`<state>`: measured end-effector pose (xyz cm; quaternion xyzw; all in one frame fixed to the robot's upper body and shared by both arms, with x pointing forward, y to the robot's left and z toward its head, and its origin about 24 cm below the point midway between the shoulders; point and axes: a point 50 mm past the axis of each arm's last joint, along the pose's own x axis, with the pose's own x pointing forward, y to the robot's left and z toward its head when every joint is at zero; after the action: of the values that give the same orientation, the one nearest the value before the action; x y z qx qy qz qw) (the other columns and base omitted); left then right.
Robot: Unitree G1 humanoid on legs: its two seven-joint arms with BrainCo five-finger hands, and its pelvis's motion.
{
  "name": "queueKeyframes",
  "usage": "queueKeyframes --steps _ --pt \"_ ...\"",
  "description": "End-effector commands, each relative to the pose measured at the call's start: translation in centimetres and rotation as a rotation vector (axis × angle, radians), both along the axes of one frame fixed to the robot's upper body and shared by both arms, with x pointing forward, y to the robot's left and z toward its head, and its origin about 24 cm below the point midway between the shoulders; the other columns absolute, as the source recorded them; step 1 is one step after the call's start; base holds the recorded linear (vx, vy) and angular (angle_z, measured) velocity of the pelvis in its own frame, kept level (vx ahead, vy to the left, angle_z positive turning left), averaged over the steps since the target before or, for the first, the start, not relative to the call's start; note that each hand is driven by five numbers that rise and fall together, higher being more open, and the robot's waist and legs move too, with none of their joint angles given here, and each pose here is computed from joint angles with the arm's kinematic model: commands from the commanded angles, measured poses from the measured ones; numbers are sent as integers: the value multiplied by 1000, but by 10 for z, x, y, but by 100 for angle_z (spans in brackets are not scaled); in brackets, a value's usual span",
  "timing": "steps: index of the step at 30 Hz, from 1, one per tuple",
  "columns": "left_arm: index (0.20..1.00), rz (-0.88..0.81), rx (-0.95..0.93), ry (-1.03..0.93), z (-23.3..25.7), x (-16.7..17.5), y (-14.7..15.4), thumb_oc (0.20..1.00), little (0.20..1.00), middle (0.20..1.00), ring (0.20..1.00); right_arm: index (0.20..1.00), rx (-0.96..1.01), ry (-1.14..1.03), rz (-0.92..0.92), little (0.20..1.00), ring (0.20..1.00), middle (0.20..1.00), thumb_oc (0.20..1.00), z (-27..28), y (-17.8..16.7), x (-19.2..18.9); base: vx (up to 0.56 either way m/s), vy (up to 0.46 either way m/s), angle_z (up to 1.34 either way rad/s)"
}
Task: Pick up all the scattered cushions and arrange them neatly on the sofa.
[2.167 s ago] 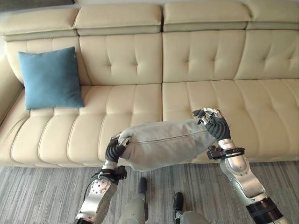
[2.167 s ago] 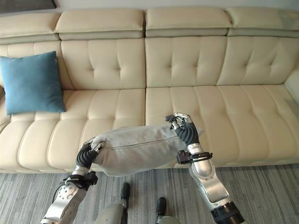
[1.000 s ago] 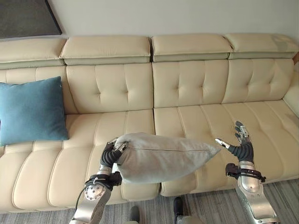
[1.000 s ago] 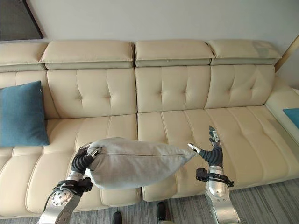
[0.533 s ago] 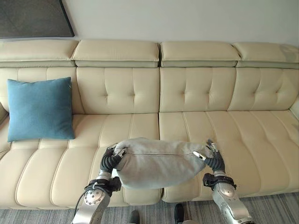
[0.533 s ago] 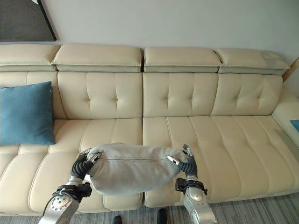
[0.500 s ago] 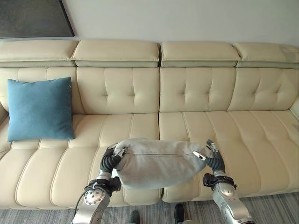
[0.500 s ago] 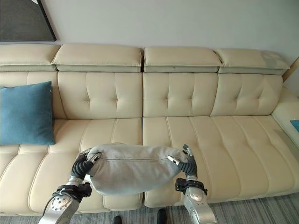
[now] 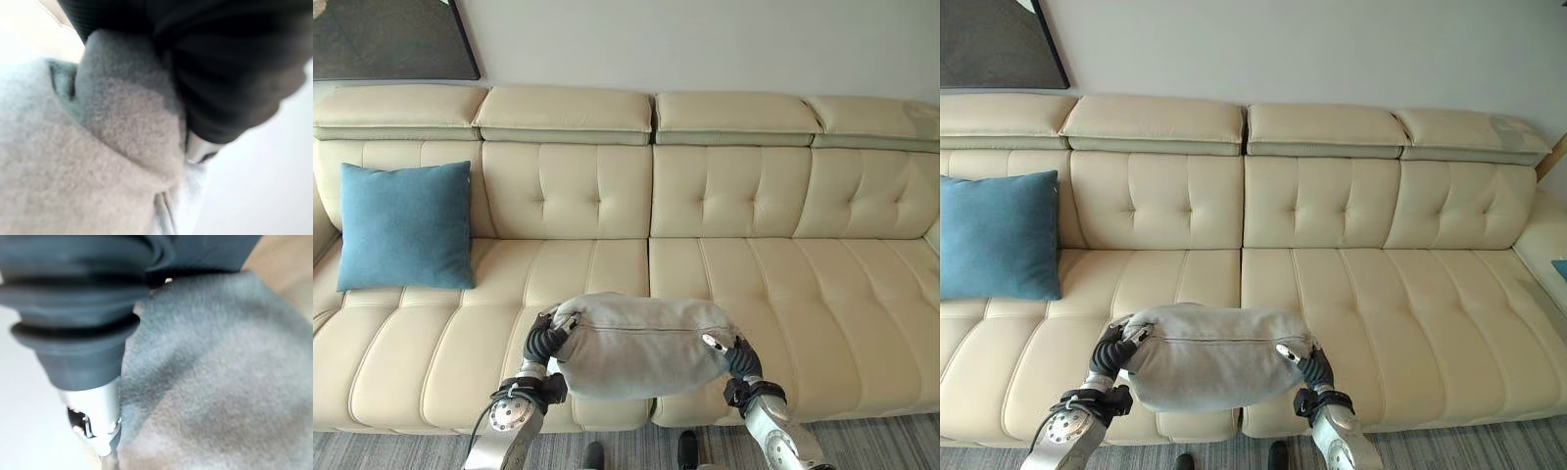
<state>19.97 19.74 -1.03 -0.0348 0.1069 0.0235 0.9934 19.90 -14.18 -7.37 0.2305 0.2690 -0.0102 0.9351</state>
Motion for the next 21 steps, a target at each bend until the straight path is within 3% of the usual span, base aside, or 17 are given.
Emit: queueKeyframes --steps 1,9,21 --pt "200 -160 -119 -268 49 30 -33 200 200 200 200 200 259 0 247 200 200 200 200 8 76 0 1 4 6" --pt "200 -163 -153 -261 46 28 -35 200 200 200 200 200 348 -65 239 200 200 200 200 19 78 1 7 7 8" --pt "200 -107 -231 -256 47 44 -52 200 200 200 200 200 160 -581 166 200 200 200 200 127 42 62 15 1 0"
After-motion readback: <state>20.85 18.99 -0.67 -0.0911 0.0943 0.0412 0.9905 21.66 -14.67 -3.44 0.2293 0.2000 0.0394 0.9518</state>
